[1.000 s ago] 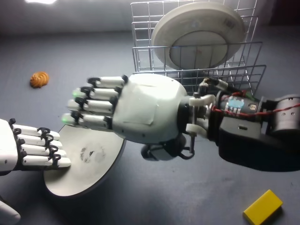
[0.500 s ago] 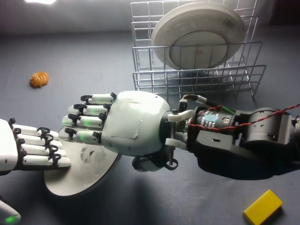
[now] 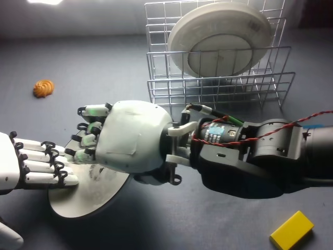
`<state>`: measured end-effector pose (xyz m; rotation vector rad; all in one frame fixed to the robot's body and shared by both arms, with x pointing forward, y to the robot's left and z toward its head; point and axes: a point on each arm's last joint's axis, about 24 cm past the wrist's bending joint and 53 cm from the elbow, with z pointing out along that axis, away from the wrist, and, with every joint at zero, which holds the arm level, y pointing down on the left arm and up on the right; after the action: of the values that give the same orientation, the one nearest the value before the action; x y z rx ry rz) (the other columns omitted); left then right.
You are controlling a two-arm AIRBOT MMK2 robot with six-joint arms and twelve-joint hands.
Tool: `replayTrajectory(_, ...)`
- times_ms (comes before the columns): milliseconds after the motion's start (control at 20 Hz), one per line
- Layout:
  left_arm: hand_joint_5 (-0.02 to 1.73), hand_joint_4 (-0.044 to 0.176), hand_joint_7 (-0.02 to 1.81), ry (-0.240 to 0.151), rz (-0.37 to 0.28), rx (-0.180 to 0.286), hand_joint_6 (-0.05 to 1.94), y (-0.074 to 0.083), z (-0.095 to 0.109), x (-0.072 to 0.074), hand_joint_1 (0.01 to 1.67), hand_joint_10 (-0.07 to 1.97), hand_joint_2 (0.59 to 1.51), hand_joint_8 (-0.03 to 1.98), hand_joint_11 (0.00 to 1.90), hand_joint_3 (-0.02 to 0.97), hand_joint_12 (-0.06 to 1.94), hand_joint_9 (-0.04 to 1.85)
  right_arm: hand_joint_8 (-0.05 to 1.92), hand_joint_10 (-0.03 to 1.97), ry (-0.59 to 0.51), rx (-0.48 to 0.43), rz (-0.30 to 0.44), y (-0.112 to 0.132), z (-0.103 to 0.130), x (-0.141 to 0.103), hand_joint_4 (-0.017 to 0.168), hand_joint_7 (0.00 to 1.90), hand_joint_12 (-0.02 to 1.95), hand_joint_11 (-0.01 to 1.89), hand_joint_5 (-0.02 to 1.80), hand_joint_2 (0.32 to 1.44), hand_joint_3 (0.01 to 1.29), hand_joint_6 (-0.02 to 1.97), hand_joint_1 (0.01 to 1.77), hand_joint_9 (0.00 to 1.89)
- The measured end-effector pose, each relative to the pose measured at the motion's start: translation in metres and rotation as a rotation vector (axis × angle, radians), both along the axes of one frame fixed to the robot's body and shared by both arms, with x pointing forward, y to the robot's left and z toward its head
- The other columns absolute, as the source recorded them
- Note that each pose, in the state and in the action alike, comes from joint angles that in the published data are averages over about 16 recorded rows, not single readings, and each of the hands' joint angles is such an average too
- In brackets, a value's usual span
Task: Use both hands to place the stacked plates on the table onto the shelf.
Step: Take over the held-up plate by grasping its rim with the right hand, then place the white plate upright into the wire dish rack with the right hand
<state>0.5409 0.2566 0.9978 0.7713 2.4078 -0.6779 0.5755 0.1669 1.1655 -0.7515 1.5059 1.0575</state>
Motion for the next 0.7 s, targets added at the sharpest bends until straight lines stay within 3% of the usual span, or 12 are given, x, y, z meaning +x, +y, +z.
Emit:
replayTrajectory(350, 0.01, 0.000, 0.04, -0.007, 0.038, -0.016, -0.02, 0.001, 0.003, 0.007, 0.02, 0.00, 1.170, 0.00, 0.02, 0.008, -0.02, 0.02, 0.35, 0.65, -0.024, 0.008, 0.010, 0.008, 0.002, -0.003, -0.001, 0.76, 1.42, 0.42, 0.66, 0.99, 0.01, 0.45, 1.22, 0.75)
replayTrajectory(700, 0.03, 0.002, 0.04, -0.051, 0.127, -0.069, 0.00, 0.003, 0.022, 0.032, 0.02, 0.00, 1.168, 0.00, 0.02, 0.008, 0.00, 0.01, 0.79, 1.18, -0.040, 0.020, 0.014, 0.012, 0.003, -0.006, -0.007, 0.86, 1.52, 0.63, 0.72, 1.01, 0.01, 0.82, 1.20, 0.87)
